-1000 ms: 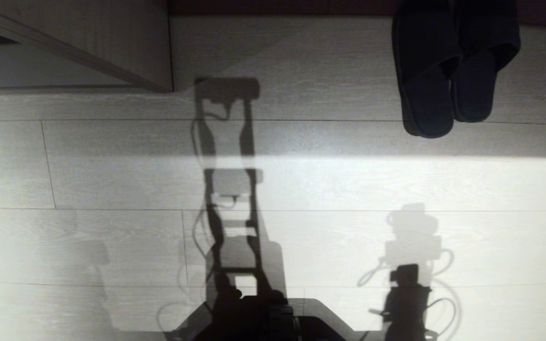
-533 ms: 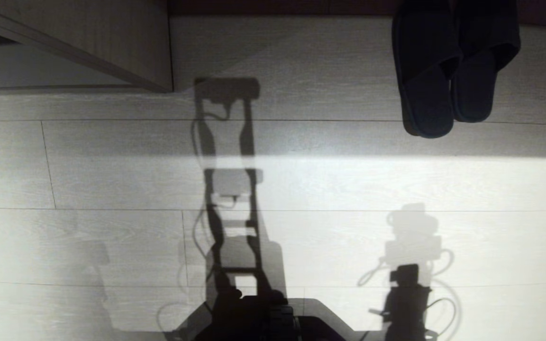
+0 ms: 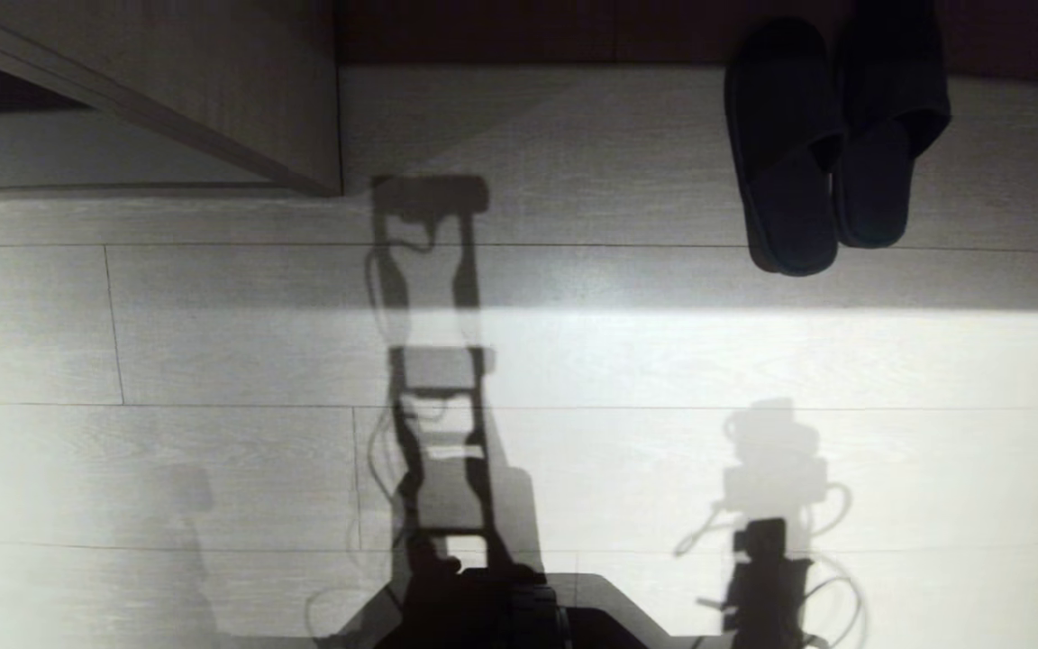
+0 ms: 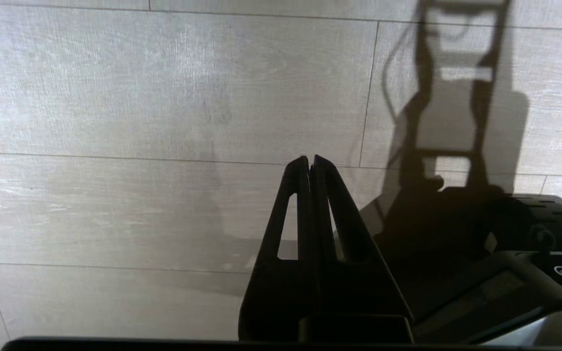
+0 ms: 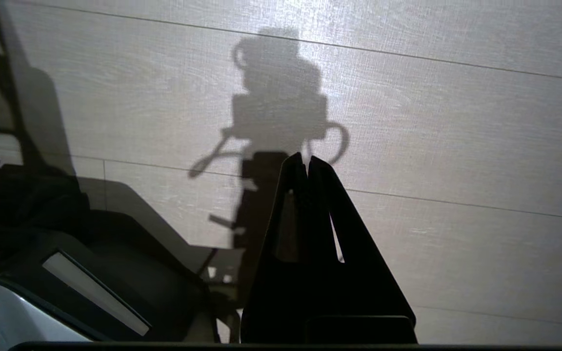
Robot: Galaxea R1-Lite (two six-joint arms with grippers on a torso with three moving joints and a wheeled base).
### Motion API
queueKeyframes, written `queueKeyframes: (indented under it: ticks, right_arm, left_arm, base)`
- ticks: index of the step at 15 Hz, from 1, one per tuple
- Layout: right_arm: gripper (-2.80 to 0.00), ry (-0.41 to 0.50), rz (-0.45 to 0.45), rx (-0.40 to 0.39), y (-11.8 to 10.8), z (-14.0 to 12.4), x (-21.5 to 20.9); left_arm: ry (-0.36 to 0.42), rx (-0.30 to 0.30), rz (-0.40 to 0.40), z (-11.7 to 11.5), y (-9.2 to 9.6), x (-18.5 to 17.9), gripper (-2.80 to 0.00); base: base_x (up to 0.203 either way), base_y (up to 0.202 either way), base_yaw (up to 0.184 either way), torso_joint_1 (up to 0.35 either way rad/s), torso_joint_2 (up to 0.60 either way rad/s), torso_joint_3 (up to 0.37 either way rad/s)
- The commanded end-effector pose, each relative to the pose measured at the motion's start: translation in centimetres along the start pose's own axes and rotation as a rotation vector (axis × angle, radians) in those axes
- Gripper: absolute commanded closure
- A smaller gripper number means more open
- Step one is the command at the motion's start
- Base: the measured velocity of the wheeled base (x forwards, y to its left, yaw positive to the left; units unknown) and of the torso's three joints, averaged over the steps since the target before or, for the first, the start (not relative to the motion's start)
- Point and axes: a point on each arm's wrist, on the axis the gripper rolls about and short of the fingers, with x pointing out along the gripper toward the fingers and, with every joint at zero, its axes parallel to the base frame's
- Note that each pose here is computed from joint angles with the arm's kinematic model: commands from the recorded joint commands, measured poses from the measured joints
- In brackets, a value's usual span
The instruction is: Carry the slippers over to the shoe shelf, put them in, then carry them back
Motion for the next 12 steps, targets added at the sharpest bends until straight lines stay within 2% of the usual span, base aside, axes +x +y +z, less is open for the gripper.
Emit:
queueKeyframes:
  ticks: [1, 12]
  right_arm:
    - [0.0, 0.004, 0.001, 0.0, 0.0, 0.01, 0.03]
    - [0.0, 0.004, 0.001, 0.0, 0.0, 0.01, 0.03]
  left_arm:
    - [-0.001, -0.001, 0.0, 0.01, 0.0, 0.0, 0.0]
    - [-0.001, 0.0, 0.0, 0.01, 0.0, 0.0, 0.0]
  base:
    - [0.0, 0.0, 0.0, 0.005, 0.0, 0.204]
    - [0.0, 0.0, 0.0, 0.002, 0.0, 0.202]
